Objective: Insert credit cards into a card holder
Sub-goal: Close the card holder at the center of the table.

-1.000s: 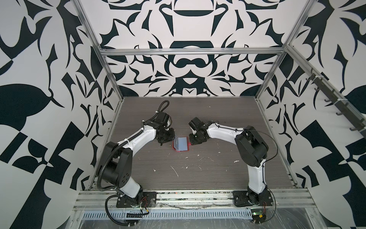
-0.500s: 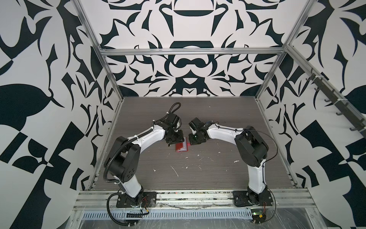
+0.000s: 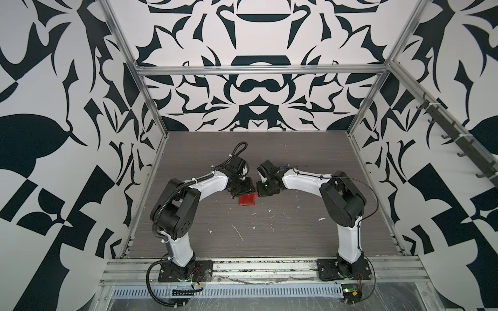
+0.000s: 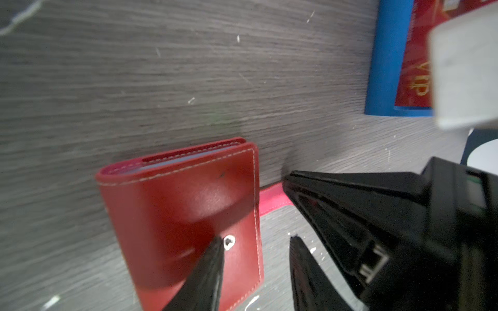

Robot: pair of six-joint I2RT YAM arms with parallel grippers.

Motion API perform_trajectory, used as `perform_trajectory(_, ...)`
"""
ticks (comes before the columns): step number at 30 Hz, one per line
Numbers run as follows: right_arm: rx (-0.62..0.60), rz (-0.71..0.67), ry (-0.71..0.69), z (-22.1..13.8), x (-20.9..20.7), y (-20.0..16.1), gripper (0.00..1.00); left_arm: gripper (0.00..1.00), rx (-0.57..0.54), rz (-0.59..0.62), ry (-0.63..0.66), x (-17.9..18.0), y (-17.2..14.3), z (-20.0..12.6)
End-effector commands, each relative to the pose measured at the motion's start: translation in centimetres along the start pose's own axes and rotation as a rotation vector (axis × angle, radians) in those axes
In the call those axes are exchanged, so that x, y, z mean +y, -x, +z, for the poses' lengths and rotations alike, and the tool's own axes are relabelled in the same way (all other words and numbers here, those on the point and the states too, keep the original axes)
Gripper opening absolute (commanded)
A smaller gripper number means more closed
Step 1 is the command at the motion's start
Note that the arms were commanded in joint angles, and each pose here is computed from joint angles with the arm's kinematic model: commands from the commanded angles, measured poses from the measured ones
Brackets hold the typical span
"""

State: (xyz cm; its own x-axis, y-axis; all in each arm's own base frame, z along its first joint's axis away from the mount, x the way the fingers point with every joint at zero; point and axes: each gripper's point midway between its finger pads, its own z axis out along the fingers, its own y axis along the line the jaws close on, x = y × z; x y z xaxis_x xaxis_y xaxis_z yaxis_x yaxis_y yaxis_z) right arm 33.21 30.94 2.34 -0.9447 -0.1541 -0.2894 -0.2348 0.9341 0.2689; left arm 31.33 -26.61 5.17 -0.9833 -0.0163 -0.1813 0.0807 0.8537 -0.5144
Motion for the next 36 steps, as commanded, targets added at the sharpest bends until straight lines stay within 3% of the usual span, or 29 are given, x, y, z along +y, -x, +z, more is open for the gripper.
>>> perform_trajectory(1,-0.031,0.009,0.024,-1.5,0.7,0.6,0.03,0.44,0.009,-0.019,0.016,0.9,-0.4,0.7)
perform_trajectory(7,-0.034,0.011,0.014,-1.5,0.5,0.6,0.02,0.48,-0.008,-0.01,-0.011,0.4,-0.4,0.2)
perform_trajectory(16,-0.033,0.01,-0.01,-1.6,0.1,0.7,0.02,0.59,-0.096,0.012,-0.045,-0.3,0.5,-3.3)
perform_trajectory(22,-0.036,0.01,-0.009,-1.7,0.1,0.8,0.02,0.61,-0.136,-0.009,-0.012,1.6,0.5,-5.0)
perform_trajectory(36,-0.05,0.009,0.016,-2.0,0.7,1.2,0.02,0.54,-0.02,-0.051,0.054,5.1,-1.8,-1.6)
